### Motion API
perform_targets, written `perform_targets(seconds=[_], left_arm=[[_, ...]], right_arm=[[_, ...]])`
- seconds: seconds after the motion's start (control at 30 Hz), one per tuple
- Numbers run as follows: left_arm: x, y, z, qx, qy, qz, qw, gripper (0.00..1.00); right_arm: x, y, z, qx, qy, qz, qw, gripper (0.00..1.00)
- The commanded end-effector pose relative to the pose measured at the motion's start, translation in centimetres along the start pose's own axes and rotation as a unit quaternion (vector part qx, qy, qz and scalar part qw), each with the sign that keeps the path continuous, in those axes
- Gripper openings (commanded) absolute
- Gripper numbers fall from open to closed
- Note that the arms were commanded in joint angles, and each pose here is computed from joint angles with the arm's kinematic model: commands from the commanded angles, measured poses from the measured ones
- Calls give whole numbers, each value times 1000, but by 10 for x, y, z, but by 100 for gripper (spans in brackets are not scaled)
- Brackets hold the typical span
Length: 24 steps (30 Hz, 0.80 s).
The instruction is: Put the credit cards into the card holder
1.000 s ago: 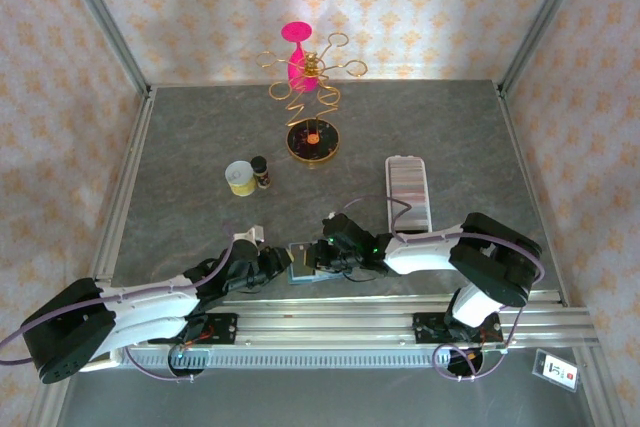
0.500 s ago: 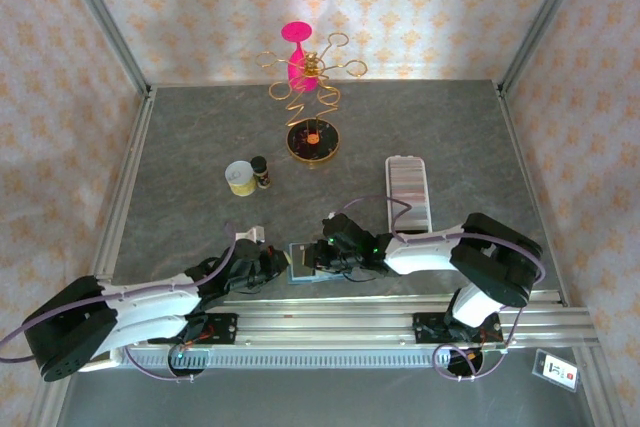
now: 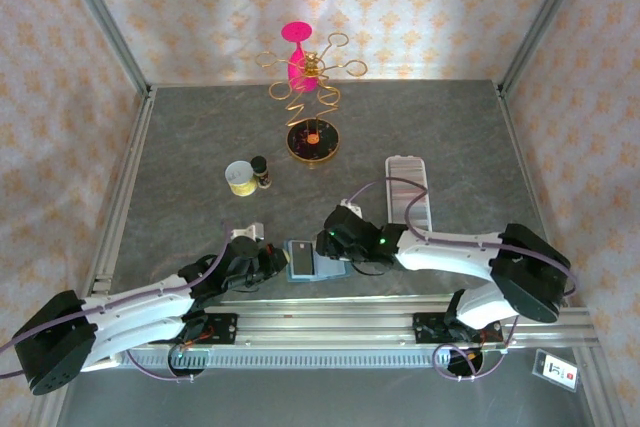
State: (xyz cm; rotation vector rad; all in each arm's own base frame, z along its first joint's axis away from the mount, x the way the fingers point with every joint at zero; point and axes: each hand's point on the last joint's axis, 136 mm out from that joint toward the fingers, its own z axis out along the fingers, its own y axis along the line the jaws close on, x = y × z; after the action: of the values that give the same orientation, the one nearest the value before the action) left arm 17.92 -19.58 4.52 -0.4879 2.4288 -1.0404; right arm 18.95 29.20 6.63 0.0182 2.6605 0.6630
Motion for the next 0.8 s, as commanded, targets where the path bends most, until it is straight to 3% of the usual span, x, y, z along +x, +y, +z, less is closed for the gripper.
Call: perform_targets(seconds=[0.0, 0.4, 0.77], left_arm=[[-6, -8, -3, -3, -9, 14, 1000, 0], [-8, -16, -7, -4, -6, 15, 1000, 0], [-10, -19, -10, -7, -7, 19, 1000, 0]], right_arm=[[-7, -28, -8, 78, -21, -26, 996, 49], [-3, -20, 8, 89, 7, -66, 994, 58], [-6, -46, -3, 148, -4, -75, 986, 32]])
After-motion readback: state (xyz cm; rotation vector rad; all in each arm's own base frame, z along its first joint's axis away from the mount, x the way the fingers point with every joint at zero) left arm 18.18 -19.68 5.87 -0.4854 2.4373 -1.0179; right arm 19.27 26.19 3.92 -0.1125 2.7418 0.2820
